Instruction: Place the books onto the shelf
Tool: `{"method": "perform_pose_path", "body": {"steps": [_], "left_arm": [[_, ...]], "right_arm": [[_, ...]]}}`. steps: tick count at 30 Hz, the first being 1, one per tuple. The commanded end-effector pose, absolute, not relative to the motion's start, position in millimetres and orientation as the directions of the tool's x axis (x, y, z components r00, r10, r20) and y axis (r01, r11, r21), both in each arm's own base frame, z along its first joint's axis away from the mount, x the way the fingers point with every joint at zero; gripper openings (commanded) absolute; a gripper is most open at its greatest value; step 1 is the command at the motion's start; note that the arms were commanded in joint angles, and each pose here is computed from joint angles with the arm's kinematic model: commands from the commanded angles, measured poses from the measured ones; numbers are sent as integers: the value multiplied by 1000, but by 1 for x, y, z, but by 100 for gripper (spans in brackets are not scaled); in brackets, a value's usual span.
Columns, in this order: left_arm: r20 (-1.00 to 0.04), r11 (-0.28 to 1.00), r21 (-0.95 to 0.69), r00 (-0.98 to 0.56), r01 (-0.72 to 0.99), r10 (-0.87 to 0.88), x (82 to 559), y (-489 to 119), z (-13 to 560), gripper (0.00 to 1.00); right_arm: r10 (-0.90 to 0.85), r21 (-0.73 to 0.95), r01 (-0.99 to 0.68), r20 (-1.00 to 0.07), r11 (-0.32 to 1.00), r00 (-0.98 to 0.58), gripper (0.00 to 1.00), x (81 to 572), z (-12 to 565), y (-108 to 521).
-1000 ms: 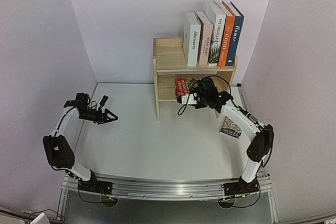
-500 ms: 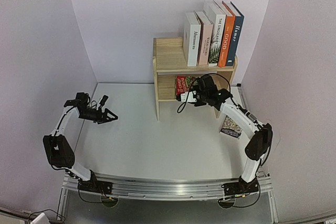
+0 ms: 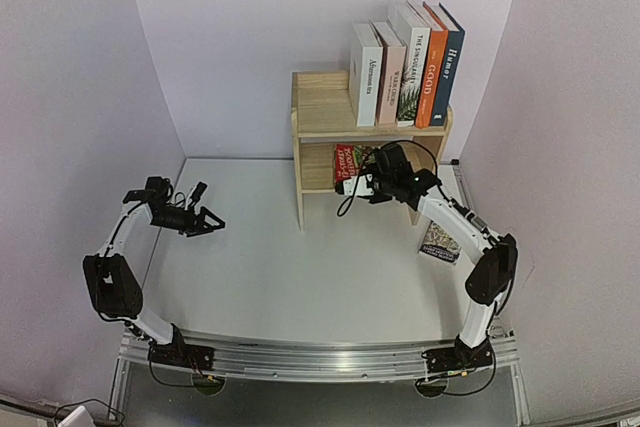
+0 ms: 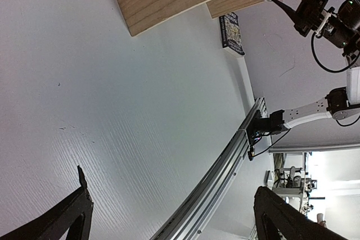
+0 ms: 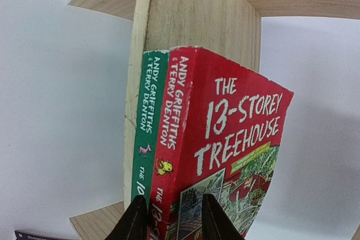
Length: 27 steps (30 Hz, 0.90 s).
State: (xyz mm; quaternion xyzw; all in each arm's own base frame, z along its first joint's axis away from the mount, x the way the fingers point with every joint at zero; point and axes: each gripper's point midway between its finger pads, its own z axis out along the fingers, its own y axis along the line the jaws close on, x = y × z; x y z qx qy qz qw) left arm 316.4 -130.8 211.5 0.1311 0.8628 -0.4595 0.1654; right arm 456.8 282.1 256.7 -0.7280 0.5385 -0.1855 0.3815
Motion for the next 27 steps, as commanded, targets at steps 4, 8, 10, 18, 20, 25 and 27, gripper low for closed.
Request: {"method": "perform_pose_path", "body": {"steps": [4,8,10,18,20,25,27], "left_arm": [[-456,520,-738,-886,431,87,319,-134,228,100],[-459,520,-736,-884,433,87,318,-134,229,100],[-458,520,-736,-884,433,87,318,-134,229,100],[-459,518,-737,-884,434,88,318,-134,230,100],[-459,519,-737,-884,434,88,317,-134,230,100],[-462,517,-737,-883,436,87,317,-134,231,100],[-464,517,-735,-882,438,88,316,-134,231,100]], "right_arm": [[-913,-789,-602,-146,-126,382,31,468,273,292],[-913,-792,-592,-119,-149,389,27,470,272,290],[-913,-793,-589,-112,-156,393,27,470,272,290],[-907,-790,-582,-83,-193,413,25,468,270,288],[-910,-789,-584,-84,-188,406,31,466,270,286],[-921,-795,-590,-112,-143,373,42,461,279,280],[-927,-797,-592,-124,-119,353,43,459,283,275]]}}
